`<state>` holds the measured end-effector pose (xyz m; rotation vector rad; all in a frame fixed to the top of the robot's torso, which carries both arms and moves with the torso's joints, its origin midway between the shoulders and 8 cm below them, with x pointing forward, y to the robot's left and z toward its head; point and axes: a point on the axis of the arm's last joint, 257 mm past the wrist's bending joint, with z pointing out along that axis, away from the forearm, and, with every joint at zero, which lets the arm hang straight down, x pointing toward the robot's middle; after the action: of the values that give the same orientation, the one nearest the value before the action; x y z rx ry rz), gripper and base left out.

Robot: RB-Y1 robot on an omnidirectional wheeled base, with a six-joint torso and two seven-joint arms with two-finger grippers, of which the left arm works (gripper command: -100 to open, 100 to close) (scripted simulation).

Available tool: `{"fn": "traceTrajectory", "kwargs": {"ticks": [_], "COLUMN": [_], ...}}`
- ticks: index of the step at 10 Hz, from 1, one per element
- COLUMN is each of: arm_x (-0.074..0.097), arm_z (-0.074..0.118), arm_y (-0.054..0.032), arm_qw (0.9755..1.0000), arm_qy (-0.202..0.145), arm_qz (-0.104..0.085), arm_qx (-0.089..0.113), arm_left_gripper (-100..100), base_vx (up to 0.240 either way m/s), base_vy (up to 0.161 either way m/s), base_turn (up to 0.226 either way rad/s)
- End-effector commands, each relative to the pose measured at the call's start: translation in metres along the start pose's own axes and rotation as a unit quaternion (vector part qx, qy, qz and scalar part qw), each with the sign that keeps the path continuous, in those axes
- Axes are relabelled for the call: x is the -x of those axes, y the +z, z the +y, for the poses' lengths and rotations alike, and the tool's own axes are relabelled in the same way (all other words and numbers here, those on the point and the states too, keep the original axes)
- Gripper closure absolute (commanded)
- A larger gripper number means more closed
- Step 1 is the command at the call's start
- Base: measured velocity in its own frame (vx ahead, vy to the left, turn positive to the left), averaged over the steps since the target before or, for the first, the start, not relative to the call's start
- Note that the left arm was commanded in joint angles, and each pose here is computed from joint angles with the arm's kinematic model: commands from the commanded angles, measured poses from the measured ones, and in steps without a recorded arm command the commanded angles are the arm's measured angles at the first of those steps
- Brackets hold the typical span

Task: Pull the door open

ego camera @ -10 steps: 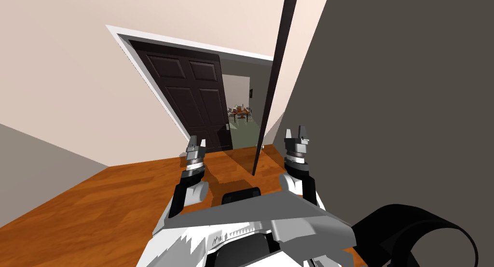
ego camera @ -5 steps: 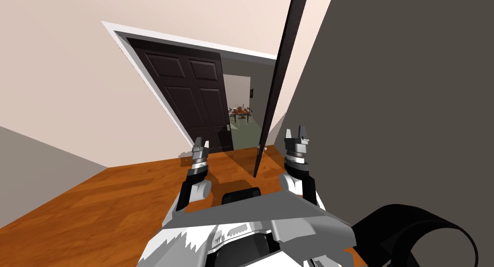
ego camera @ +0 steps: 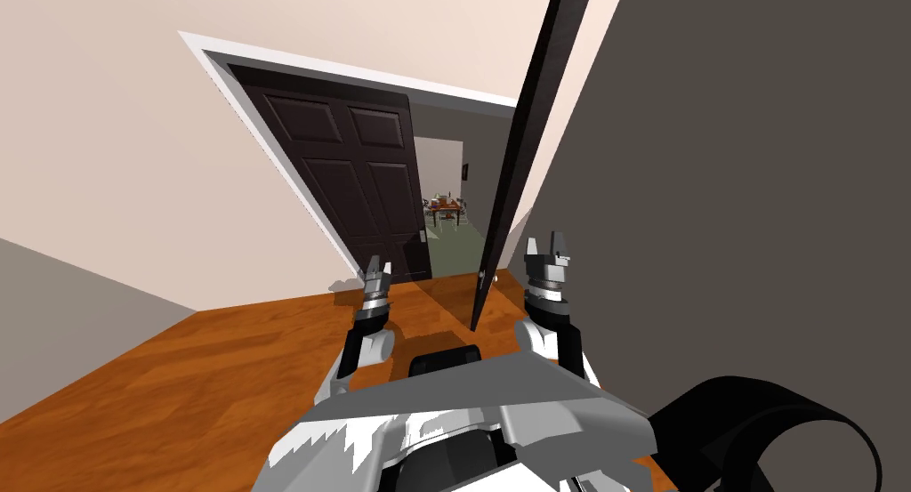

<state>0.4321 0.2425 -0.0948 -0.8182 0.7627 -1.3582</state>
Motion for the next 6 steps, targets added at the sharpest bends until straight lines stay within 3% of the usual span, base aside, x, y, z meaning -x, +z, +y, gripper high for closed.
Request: {"fn": "traceTrajectory", "kwargs": {"ticks": [1,6], "arm_x": [-0.001,-0.008], "arm_z": [0.013,0.055], "arm_y": [0.0001,-0.0057], "arm_qw": [1.0000,0.9992], "arm_qy": [-0.003,-0.011], "arm_qz": [0.001,0.002], "arm_qx": [0.007,0.038], "arm_left_gripper": [-100,-100], "base_vx": [0.088,0.088], "base_vy": [0.052,0.037], "base_turn": [0.005,0.004]}}
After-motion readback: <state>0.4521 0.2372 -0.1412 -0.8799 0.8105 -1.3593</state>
